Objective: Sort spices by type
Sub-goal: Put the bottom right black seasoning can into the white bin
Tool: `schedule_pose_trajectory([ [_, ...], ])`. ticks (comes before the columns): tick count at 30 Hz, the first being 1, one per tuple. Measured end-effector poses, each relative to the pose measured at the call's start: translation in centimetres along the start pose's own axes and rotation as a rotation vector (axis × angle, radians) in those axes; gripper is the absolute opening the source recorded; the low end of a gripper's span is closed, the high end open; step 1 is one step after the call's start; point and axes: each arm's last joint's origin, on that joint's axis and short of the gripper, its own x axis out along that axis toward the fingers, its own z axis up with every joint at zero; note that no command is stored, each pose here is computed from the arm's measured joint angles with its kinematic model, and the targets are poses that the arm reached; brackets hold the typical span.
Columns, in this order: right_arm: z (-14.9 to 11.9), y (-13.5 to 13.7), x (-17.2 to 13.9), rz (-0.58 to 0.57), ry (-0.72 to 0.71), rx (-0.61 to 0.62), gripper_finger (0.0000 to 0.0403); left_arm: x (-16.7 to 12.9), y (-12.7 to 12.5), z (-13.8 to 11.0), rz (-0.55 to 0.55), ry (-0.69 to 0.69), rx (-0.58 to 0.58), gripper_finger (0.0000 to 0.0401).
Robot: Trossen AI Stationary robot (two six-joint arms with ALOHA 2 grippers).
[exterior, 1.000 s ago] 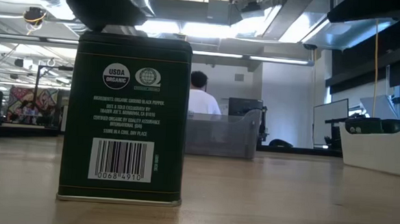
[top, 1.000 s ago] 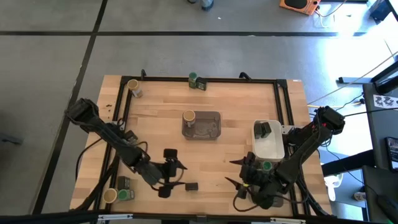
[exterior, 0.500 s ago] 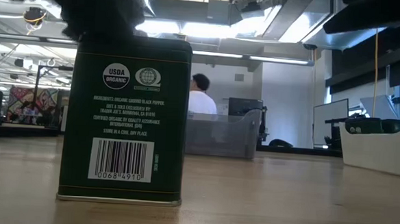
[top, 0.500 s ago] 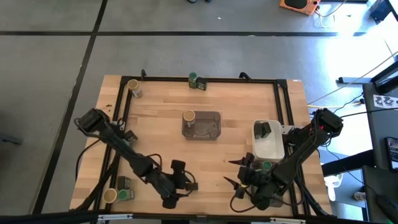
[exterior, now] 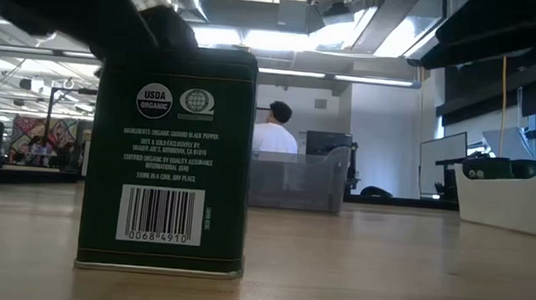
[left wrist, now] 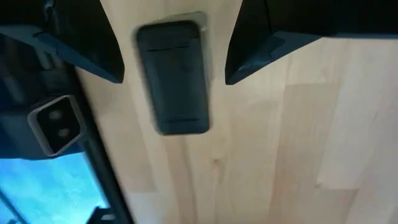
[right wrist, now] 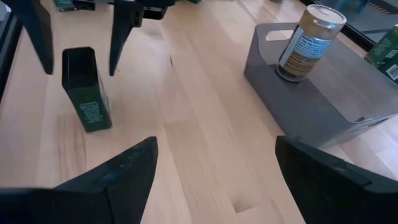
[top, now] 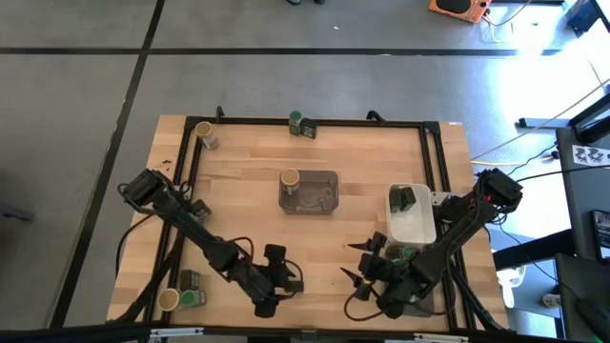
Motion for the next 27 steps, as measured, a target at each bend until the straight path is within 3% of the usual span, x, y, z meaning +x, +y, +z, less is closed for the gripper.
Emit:
schedule_pose_trajectory([
  [7, -0.2, 0.1, 0.2, -0.004, 0.004, -0.012, 0.0324, 0.7, 0.3, -0.3, 0.016, 0.007, 0.002, 0.0261],
  [18, -0.2, 0.1, 0.1, -0.002, 0.002, -0.01, 0.0324, 1.0, 0.7, -0.2, 0.027, 0.012, 0.033, 0.0123],
  [22, 0.0, 0.4, 0.1, 0.025, 0.002, 0.018, 0.0324, 1.0, 0.9, -0.1, 0.042, 0.003, 0.079, 0.0119],
  [27, 0.4, 0.6, 1.2, 0.038, -0.014, -0.004, 0.0324, 1.6, 2.9, 0.9, 0.153, -0.037, 0.092, 0.0125],
])
